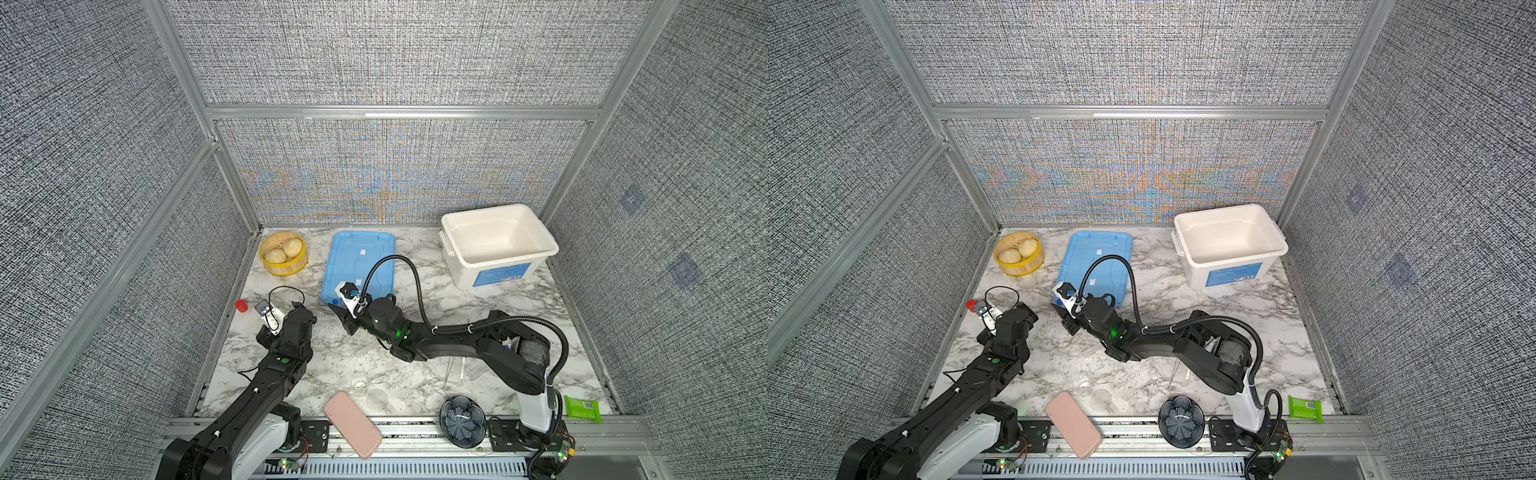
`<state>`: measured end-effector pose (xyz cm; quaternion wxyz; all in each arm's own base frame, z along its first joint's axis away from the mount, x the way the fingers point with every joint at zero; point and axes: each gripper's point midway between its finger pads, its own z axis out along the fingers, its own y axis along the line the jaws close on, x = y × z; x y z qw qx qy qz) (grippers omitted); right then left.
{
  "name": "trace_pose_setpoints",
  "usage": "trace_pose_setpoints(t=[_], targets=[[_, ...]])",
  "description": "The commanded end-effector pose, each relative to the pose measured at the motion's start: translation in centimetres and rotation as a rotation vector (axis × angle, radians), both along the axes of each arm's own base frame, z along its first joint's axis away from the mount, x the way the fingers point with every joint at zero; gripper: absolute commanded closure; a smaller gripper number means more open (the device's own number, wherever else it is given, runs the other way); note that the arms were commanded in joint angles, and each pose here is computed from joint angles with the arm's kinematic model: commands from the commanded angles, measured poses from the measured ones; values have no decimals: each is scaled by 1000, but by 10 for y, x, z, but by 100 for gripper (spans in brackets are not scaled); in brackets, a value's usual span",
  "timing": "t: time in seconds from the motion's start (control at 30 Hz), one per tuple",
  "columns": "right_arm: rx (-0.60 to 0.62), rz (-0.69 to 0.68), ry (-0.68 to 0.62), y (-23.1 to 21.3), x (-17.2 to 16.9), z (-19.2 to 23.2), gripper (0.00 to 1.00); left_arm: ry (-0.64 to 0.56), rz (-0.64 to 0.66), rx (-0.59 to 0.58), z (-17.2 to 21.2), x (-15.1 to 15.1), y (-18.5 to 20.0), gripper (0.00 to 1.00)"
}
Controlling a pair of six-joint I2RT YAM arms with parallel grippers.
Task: Organize the chemistry lab equipment
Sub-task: 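Move the right gripper back over the remaining blue-capped test tubes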
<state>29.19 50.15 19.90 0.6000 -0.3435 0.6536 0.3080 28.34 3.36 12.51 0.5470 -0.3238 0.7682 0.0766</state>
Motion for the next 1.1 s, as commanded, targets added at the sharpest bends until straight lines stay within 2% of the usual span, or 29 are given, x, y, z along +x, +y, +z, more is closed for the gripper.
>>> trace_pose_setpoints(t=[0.0, 0.3, 0.47, 0.63, 0.73, 0.83, 0.93, 1.07], targets=[[29, 15, 9, -2, -4, 15, 57, -15, 14, 0, 4, 1, 2, 1], [72, -66, 115, -60, 7, 58, 55, -15, -9, 1, 3, 6, -2, 1], [59, -273, 367, -132, 39, 45, 55, -3, -28, 15, 2, 10, -5, 1], [42, -635, 661, -241, 59, 2, 50, -5, -54, 13, 6, 14, -10, 1], [11, -833, 752, -294, 49, -16, 41, -2, -58, 18, 5, 15, -10, 1], [-7, -1132, 836, -358, 22, -33, 38, 5, -62, 24, 5, 16, -10, 1], [-27, -1275, 986, -397, -11, -62, 38, 3, -66, 22, 6, 16, -11, 1], [-56, -1384, 1153, -440, -50, -89, 39, -4, -69, 19, 7, 15, -11, 1]])
